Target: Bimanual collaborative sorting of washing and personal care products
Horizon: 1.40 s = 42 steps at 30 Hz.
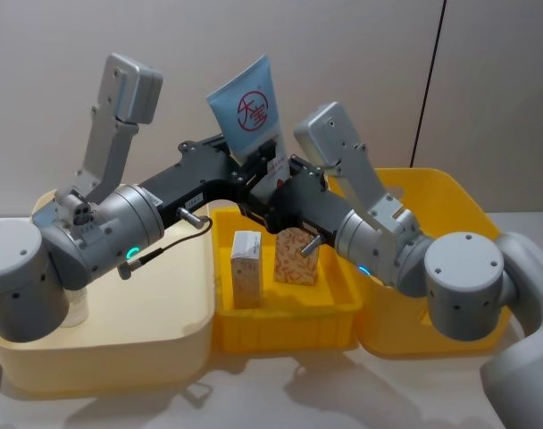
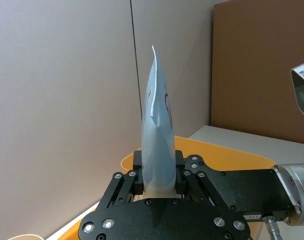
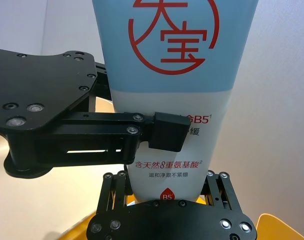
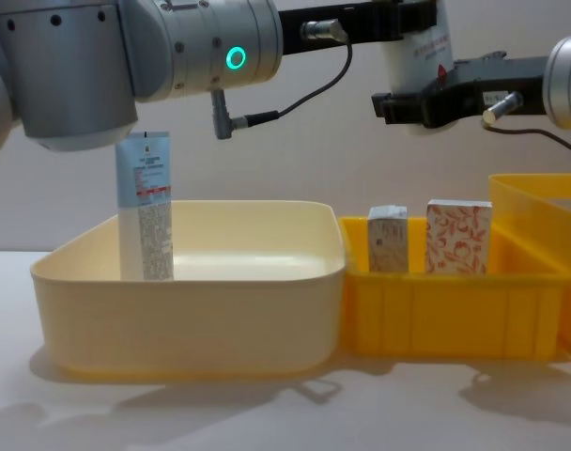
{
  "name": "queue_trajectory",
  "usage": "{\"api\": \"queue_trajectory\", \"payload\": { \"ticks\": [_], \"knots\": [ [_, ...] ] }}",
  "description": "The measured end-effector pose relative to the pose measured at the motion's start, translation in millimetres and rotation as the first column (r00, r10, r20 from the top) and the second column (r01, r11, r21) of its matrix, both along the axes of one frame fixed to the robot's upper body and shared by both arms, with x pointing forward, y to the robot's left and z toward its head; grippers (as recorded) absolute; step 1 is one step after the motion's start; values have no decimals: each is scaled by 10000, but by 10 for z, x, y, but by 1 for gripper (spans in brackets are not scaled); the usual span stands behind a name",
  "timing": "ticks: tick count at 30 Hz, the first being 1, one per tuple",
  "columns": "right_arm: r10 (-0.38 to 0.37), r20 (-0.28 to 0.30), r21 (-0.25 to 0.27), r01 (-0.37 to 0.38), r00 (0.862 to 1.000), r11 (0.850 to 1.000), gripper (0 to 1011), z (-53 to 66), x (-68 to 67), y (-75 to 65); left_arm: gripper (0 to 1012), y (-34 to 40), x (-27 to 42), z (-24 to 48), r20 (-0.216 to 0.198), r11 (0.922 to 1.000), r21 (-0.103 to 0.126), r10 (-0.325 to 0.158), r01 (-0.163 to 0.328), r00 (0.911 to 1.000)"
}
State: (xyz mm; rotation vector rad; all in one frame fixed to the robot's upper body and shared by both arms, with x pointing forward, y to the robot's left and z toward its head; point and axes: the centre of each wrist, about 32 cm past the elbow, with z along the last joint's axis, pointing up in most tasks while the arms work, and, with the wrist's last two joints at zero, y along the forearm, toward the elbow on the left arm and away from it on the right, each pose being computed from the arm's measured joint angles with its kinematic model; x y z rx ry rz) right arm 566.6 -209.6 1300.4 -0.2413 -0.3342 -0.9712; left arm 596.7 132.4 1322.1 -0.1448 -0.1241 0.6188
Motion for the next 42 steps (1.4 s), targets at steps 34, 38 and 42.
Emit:
{"api": "queue_trajectory", "payload": {
  "ticks": [34,38,42],
  "knots": [
    [-43,31,52,43,10000,10000,666,8,13,3,541,2,-5,-6,-33,10000,29,-3,3,10000],
    [-42,31,52,42,10000,10000,666,8,13,3,699,1,-5,-6,-33,10000,29,-4,4,10000],
    [-41,31,52,40,10000,10000,666,8,13,4,816,1,-5,-5,-32,10000,25,-2,2,10000]
  ]
}}
